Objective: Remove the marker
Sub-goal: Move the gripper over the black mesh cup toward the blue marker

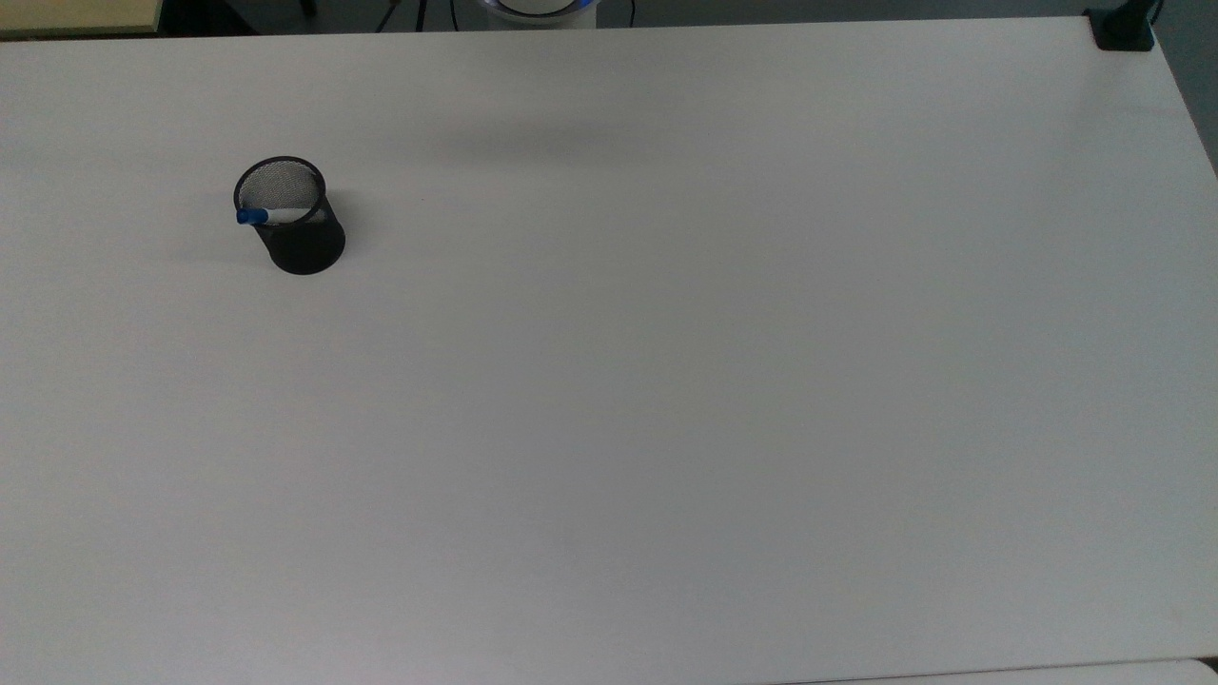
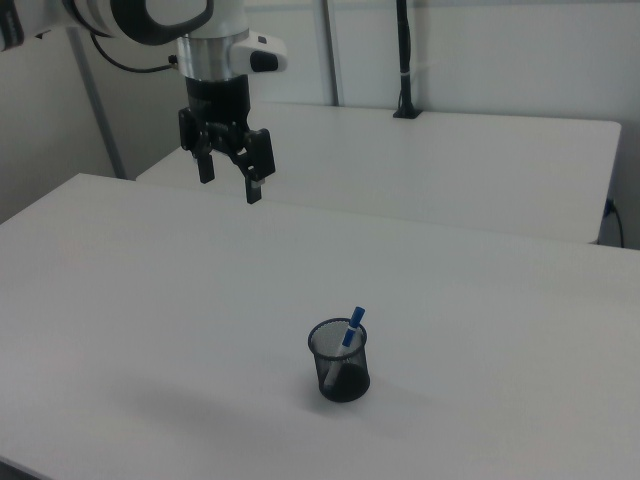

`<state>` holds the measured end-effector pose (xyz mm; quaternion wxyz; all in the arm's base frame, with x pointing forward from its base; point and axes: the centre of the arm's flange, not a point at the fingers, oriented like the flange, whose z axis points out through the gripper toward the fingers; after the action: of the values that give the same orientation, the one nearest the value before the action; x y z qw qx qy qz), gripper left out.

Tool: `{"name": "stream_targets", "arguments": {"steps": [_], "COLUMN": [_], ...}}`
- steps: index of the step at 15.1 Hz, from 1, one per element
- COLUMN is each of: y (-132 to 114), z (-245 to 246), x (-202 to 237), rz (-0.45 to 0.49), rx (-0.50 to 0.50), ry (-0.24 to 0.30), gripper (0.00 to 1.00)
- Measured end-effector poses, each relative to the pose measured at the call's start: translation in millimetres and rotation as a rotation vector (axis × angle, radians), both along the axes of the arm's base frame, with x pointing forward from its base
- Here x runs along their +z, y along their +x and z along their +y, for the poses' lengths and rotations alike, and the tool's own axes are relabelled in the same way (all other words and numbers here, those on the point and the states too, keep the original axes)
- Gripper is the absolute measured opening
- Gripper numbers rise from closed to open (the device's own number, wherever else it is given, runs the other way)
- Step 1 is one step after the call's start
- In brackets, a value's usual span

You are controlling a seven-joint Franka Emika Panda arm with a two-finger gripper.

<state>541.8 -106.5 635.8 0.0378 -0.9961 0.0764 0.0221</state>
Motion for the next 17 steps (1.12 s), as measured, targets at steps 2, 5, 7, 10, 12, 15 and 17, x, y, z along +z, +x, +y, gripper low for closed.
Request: {"name": "stream_targets", "arguments": {"steps": [2,5,7,10,12,15,17], "y": [0.6,5.3,7.9,23.2,33.8,50.1,57.7], "z": [6.2,15.1,15.7,9.4,-1.3,-32.2,-56.2], "x": [-1.2,-8.4,-13.1,-22.7,-31.6,-56.8,-86.6], "rz": [0.007,0.02,0.029,-0.016,-0.045,-0.069,-0.033], "rx": [0.011,0.027,0.029,0.016,-0.003,-0.054,-0.058], "ry": [0.008,0.009,0.01,-0.003,-0.014,-0.031,-0.045], "gripper": [1.0,1.0,1.0,1.0,1.0,1.0,1.0]}}
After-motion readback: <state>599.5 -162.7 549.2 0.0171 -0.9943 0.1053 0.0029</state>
